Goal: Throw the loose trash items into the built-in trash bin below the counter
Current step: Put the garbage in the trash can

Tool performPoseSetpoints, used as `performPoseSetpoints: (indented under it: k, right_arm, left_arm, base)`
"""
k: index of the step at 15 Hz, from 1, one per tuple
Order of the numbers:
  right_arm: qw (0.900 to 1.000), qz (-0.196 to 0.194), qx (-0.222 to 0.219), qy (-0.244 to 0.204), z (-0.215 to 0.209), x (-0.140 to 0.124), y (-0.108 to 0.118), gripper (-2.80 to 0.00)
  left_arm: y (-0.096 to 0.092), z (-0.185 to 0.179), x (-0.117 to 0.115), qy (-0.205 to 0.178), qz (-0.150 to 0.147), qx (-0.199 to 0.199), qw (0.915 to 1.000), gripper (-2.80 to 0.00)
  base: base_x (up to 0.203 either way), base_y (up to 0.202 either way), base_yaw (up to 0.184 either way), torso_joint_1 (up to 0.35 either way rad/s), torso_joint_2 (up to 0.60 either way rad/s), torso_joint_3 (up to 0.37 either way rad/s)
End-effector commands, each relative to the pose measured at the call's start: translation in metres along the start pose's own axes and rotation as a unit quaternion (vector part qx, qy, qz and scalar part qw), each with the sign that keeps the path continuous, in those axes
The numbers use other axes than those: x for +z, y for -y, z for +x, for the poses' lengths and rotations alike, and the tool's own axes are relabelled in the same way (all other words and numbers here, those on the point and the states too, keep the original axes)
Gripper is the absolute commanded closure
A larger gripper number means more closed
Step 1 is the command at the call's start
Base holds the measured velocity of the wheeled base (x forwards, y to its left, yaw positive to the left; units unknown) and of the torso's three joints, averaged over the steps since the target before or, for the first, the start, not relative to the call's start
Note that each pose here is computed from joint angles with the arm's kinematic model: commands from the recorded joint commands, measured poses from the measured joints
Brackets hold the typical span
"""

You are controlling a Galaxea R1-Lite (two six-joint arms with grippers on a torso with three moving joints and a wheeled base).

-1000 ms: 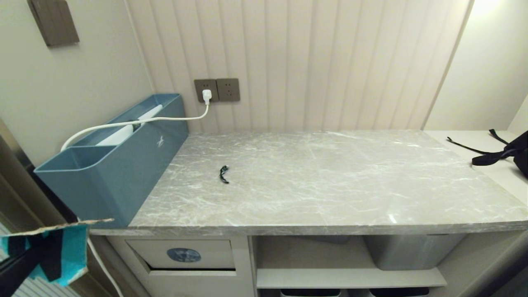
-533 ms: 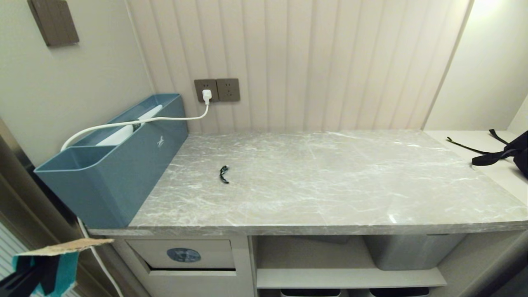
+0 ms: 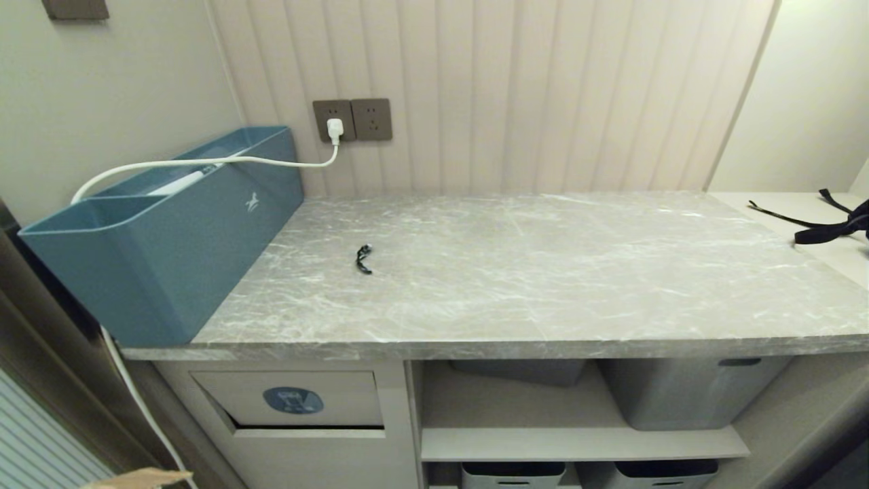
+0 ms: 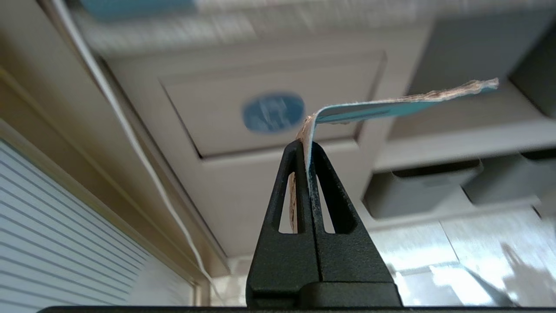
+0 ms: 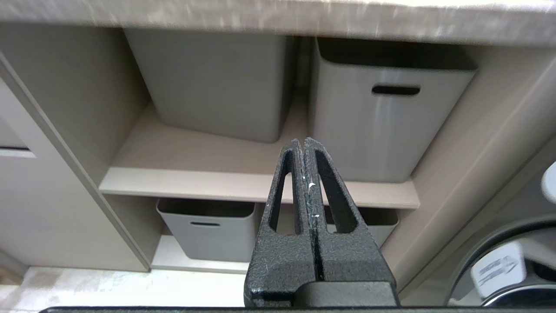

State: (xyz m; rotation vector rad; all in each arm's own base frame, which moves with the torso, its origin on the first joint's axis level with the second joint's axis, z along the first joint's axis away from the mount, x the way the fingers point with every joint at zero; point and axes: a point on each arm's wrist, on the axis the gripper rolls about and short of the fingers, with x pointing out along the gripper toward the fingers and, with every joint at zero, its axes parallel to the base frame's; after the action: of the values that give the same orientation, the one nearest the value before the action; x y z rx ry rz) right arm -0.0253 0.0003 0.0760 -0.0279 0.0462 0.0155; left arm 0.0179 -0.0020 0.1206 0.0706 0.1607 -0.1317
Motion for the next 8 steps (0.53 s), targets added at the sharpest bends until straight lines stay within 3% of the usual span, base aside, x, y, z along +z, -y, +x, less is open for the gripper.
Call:
performPoseSetpoints:
  k: [1, 3, 6, 8]
  right_arm:
    - [1.000, 0.000, 0.001, -0.001, 0.000, 0.000, 0.000, 0.00]
    - [1.000, -0.009, 0.003, 0.000, 0.000, 0.000, 0.000, 0.00]
    - [0.998, -0.066, 0.020, 0.000, 0.000, -0.001, -0.001, 0.00]
    - [0.997, -0.067, 0.027, 0.001, 0.000, 0.000, -0.001, 0.00]
  left_arm:
    - [0.000, -0.014, -0.010, 0.026, -0.004, -0.010, 0.9996, 0.00]
    - [0.001, -0.016, -0.016, 0.010, -0.013, -0.024, 0.9996, 0.00]
    - [0.002, -0.015, -0.021, 0.003, -0.013, -0.031, 0.9994, 0.00]
    - [0.002, -0.013, -0.024, -0.016, -0.012, -0.032, 0.9993, 0.00]
  base:
    - [0.000, 0.000, 0.000, -0.229, 0.50, 0.284]
    - [0.000, 0.000, 0.000, -0.224, 0.52, 0.294]
    - [0.000, 0.000, 0.000, -0.216, 0.50, 0.286]
    - [0.000, 0.000, 0.000, -0.203, 0.49, 0.284]
